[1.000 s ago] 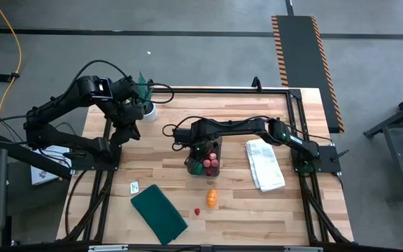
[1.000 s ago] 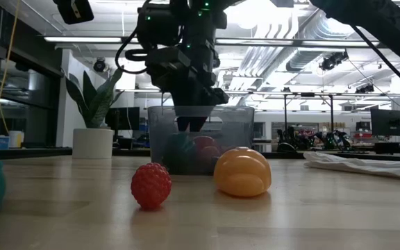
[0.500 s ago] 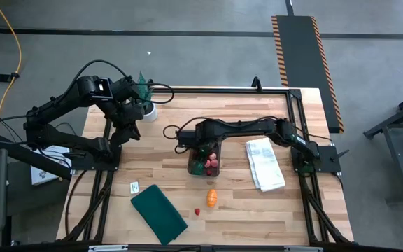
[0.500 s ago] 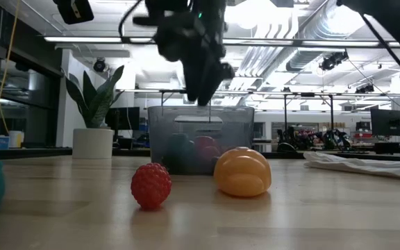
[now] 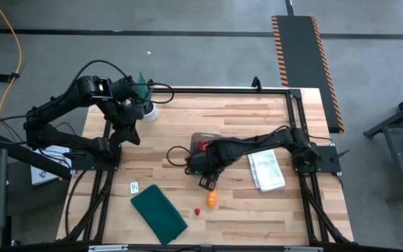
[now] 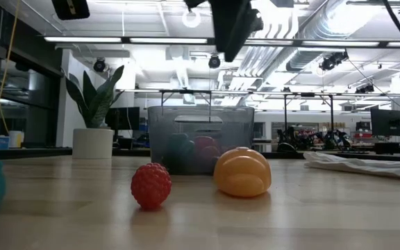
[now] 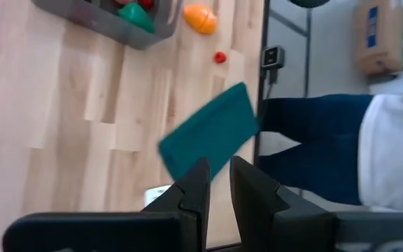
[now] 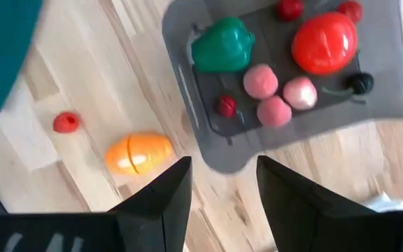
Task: Pick and placing Produce into tupperware
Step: Put the red raspberry into the transparent black bin
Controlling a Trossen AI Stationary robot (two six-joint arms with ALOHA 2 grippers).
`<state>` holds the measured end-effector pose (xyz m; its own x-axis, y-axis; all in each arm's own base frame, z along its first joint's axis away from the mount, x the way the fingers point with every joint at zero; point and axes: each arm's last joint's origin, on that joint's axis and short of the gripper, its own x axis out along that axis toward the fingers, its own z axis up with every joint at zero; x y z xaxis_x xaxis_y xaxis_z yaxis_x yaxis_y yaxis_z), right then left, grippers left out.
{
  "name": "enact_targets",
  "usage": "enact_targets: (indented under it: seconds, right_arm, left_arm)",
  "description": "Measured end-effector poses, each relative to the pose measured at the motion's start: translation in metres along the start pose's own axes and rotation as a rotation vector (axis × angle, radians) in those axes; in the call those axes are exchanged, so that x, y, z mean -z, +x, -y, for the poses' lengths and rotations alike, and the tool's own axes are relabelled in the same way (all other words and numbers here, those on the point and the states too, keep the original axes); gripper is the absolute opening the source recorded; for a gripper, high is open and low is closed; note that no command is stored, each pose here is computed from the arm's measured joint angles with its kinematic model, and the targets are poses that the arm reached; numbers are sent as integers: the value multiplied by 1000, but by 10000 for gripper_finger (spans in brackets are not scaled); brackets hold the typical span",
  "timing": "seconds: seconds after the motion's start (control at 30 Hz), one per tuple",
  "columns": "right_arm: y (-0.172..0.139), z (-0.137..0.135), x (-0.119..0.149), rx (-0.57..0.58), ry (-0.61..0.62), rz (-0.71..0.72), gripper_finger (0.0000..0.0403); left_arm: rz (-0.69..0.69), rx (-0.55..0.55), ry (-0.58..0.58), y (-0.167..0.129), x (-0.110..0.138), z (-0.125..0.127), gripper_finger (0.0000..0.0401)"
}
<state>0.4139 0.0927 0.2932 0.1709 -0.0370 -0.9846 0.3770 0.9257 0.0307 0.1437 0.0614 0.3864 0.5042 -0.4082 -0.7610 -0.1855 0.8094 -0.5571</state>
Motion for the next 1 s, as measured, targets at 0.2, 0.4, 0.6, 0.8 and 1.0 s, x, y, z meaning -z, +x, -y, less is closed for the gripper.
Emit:
enact_targets:
  seconds: [0.2, 0.4, 0.6, 0.8, 1.0]
  right_arm:
    - [-12, -8, 16, 33, -3, -3, 153]
    - [-29, -10, 26, 14, -24, 17, 153]
    - [-39, -20, 38, -8, -137, 35, 153]
    - [-41, -32, 50, -7, -258, 32, 153]
    - [-44, -32, 61, 44, -328, -8, 153]
  left_arm:
    - [18, 32, -38, -1, 5, 10, 46]
    - [110, 100, 33, -4, 12, 39, 46]
    - [229, 74, 71, -3, 17, 68, 46]
    - [229, 12, 73, 16, 21, 93, 46]
    - [199, -99, 75, 57, 19, 120, 46]
